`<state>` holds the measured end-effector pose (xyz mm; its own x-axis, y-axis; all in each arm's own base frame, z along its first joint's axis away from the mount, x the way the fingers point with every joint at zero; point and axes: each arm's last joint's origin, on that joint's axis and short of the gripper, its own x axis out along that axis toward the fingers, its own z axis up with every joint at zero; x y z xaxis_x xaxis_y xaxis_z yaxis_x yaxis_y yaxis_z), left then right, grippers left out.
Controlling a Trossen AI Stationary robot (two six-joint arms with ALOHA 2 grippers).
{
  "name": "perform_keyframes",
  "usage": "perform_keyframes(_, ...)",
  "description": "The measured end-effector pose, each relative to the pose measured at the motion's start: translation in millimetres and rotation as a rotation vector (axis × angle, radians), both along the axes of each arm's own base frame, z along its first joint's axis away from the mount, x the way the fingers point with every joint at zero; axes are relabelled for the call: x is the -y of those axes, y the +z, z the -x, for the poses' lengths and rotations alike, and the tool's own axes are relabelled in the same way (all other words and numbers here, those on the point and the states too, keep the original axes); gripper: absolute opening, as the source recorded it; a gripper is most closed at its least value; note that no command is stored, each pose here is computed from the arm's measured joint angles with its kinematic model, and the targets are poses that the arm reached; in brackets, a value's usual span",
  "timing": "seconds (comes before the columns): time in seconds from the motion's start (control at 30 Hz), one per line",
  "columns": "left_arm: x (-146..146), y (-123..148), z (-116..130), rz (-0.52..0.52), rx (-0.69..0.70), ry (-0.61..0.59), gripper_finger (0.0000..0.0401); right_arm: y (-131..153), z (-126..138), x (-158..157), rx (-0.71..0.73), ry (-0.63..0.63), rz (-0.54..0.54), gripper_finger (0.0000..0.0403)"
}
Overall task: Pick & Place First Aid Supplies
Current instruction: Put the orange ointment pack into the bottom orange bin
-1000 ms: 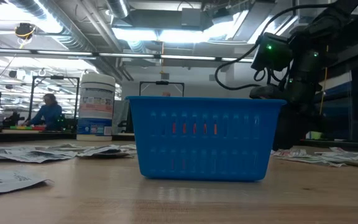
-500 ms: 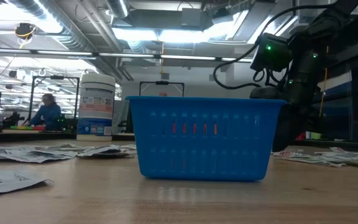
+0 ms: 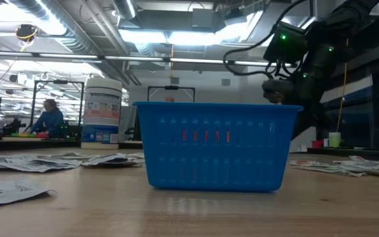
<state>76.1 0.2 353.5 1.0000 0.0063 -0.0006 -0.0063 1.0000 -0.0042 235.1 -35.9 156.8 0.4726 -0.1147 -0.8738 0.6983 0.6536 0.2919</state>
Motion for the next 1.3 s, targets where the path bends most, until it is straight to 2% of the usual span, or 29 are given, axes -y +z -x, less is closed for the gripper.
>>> perform_keyframes(0.37,0,0,0,0.000,0.000,0.000,0.0010,-11,13,-2,-0.120,0.016,-0.003,0.0002)
perform_keyframes(0.67,0,0,0,0.000,0.000,0.000,0.0011,-12,15,0,-0.131,-0.002,0.047,0.0009)
perform_keyframes(0.97,0,0,0,0.000,0.000,0.000,0.0008,-12,15,0,-0.131,-0.003,0.048,0.0010)
perform_keyframes(1.3,0,0,0,0.000,0.000,0.000,0.0013,-12,15,0,-0.133,-0.011,0.066,0.0050)
